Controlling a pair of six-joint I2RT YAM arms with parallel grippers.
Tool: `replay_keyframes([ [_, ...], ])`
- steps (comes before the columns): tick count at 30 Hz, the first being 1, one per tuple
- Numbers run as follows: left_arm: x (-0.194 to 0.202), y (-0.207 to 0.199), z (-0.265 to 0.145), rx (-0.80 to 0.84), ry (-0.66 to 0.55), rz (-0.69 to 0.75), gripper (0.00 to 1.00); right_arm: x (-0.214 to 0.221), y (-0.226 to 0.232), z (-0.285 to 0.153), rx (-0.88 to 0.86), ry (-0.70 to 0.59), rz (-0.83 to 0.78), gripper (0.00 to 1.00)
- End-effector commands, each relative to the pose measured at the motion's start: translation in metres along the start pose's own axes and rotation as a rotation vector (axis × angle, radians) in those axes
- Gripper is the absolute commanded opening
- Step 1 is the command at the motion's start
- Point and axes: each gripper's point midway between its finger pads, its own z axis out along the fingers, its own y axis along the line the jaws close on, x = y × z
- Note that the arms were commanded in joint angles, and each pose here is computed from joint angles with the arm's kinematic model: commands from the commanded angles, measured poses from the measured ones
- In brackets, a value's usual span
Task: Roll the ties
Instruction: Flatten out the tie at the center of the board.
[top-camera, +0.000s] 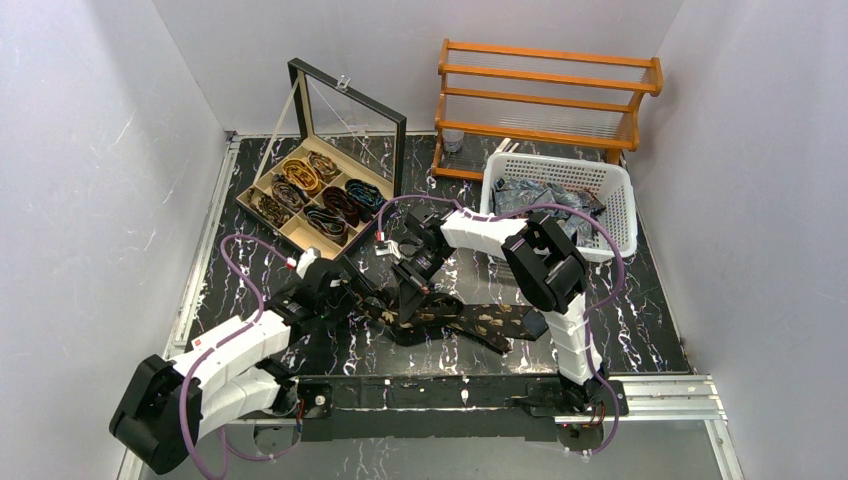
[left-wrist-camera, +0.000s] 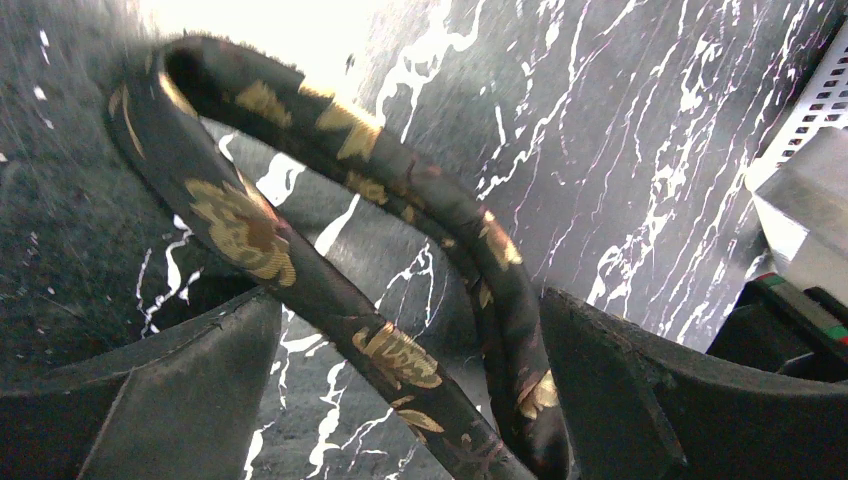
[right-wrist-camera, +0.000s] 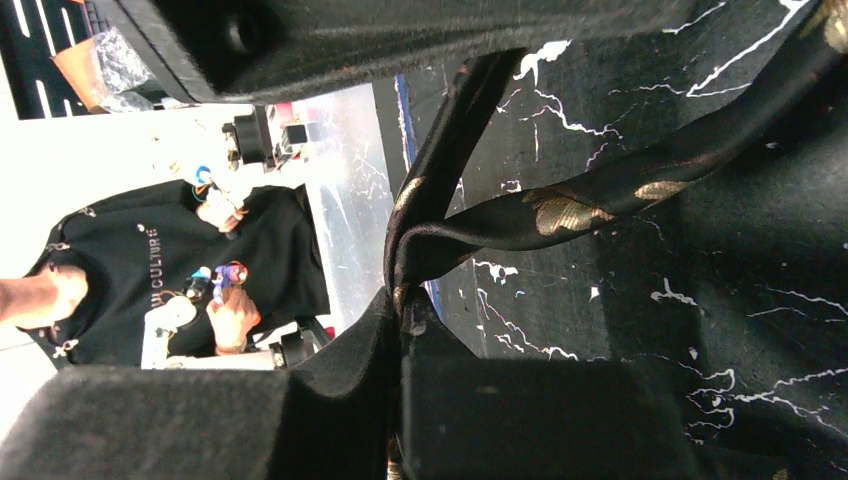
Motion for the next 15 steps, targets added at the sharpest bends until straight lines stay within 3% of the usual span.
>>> replay_keyframes([
  [1, 0.012, -0.006, 0.001, 0.047, 0.048, -0.162, 0.98, -0.012, 0.016, -0.01, 0.0, -0.059, -0.036, 0.05],
  [8, 0.017, 0.009, -0.002, -0.022, 0.053, -0.238, 0.97, -0.02, 0.023, -0.013, -0.021, -0.097, -0.063, 0.05],
  [15, 0.025, 0.016, 0.011, -0.062, 0.077, -0.211, 0.77, -0.033, 0.052, -0.02, -0.088, -0.159, -0.114, 0.06],
])
